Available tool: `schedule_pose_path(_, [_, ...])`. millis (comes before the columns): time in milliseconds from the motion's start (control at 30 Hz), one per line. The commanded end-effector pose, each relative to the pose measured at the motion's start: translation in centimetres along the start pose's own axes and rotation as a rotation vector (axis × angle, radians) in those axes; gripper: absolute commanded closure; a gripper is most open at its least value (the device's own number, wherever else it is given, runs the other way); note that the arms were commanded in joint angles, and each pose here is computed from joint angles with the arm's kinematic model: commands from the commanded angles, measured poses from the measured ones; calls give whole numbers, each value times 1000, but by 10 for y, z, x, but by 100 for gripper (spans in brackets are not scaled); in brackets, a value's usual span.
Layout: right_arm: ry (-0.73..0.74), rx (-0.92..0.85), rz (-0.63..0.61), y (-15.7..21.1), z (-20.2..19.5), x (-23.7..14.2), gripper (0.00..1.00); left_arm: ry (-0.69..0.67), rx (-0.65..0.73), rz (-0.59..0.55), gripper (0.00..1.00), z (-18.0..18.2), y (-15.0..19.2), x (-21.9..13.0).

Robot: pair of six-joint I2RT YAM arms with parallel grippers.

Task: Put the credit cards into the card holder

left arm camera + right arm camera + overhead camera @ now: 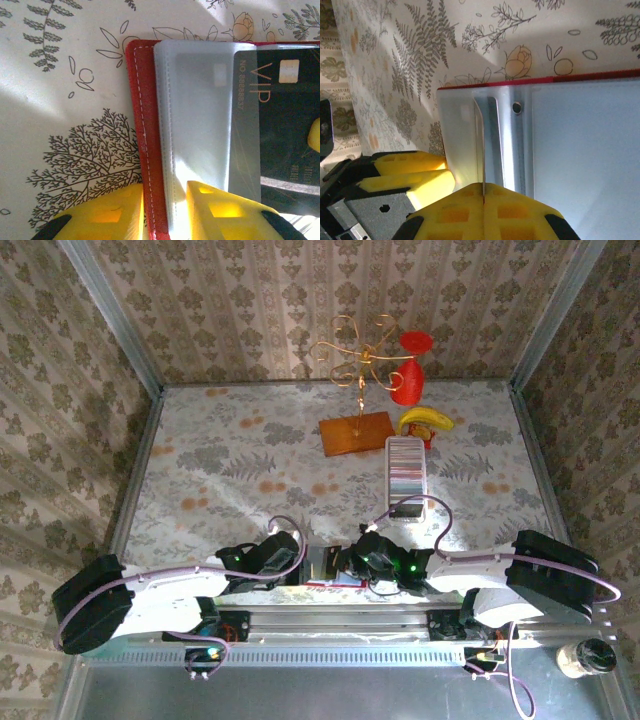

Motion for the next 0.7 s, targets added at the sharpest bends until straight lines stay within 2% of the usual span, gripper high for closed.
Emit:
schedule_pose_path(0, [41,16,34,7,-6,1,100,-34,-7,18,72,10,9,4])
schedule_pose_path(233, [53,4,42,9,-8,10,100,-36,-3,21,72,9,9,4])
schedule_pose_path(367, [74,-19,36,7,-9,13,88,-34,-2,22,72,8,9,4])
schedule_pose_path(433, [86,-36,33,6,-8,13,74,-32,-1,22,72,8,9,4])
schedule_pose_path(467, [110,-47,34,6,-10,13,72,-32,-2,22,72,8,9,4])
schedule_pose_path(567, [193,-87,39,5,-17,10,71,-33,-1,24,72,8,9,4])
schedule_pose_path(667, [208,-99,45,6,-17,12,76,-33,-1,24,72,8,9,4])
Point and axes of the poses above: each hand's point on the last joint's axis, 136 mm out from that joint toward the fingers, its own x axis out along the fingers, its own z axis along the line the jaws close on, y = z × x, the point moved 1 cm from there along -x, back along the fingers, and after that the axes turned 7 degrees about x, right-handed, at the moved point
